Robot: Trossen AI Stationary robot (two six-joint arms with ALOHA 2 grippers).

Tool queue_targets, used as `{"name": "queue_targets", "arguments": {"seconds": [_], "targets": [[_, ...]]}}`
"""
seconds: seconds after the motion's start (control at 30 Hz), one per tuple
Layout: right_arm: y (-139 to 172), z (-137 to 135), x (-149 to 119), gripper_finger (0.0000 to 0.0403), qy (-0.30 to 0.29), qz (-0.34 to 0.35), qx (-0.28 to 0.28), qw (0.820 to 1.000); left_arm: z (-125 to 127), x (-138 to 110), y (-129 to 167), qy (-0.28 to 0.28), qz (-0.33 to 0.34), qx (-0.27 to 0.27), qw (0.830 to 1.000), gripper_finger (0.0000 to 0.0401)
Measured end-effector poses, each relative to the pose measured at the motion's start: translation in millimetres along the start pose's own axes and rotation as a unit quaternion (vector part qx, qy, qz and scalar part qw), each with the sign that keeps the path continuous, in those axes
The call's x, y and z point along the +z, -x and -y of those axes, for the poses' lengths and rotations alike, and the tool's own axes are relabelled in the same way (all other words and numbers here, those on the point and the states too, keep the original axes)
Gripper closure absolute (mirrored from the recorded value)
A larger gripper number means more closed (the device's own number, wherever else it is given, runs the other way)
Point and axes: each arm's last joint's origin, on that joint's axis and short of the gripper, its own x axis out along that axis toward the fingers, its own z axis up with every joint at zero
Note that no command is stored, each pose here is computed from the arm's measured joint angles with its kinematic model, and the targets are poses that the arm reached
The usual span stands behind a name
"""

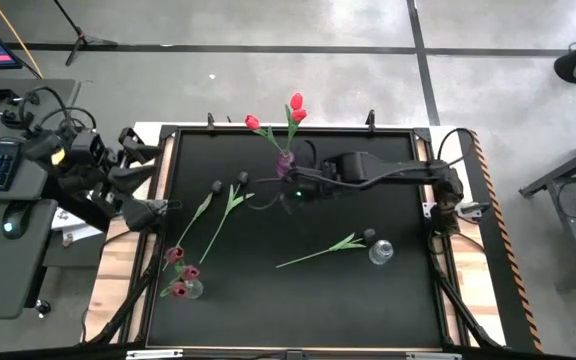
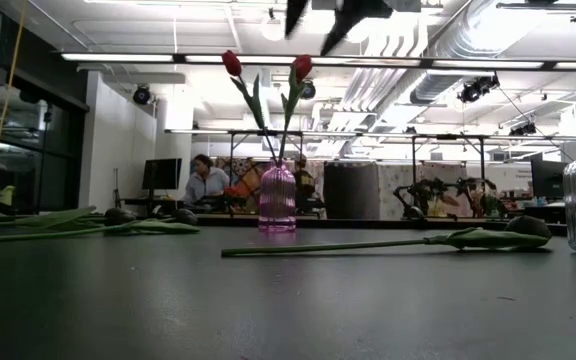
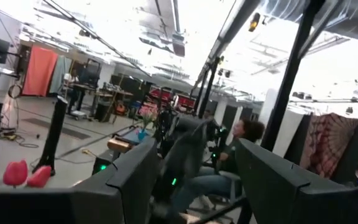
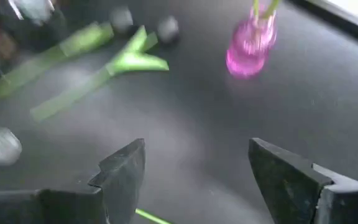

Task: Sort flowers into vase by color
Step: Put the right black tulip into the right transparent vase

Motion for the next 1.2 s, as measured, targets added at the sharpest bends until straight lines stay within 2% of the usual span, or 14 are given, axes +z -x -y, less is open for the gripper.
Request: {"name": "queue_targets", "arguments": {"seconds": [0.17,0.4,0.6,0.77,0.9,1.0,1.1,1.2], "targets": [[-48.5,18.1,-8.0,0.0132,0.094,-0.112,-0.001,0.989,10.5,-2.8,-13.7,0.001,0.001,0.000,1.000,0.0194],[-95.4,44.8,-15.5,0.0132,0.217,-0.202,0.038,0.954,15.2,-29.0,-59.8,0.024,-0.003,0.033,0.999,0.0194],[-105.6,61.5,-7.7,0.0132,0.281,-0.228,0.075,0.929,-15.5,-55.1,-113.3,0.063,-0.032,0.054,0.996,0.0194],[-97.4,73.1,-0.8,0.0132,0.320,-0.217,0.108,0.916,-48.0,-67.6,-137.8,0.104,-0.076,0.036,0.991,0.0194],[-91.9,86.4,-5.5,0.0132,0.288,-0.207,0.121,0.927,-60.7,-67.0,-141.2,0.104,-0.084,0.028,0.991,0.0194],[-89.9,94.6,-21.0,0.0132,0.217,-0.197,0.131,0.947,-65.4,-63.7,-138.4,0.072,-0.081,0.036,0.993,0.0194],[-92.1,98.9,-49.9,0.0132,0.089,-0.203,0.118,0.968,-68.6,-60.5,-133.6,0.038,-0.084,0.044,0.995,0.0194],[-90.9,92.2,-83.0,0.0132,-0.065,-0.202,0.118,0.970,-70.9,-57.9,-129.6,0.020,-0.086,0.051,0.995,0.0194]]}}
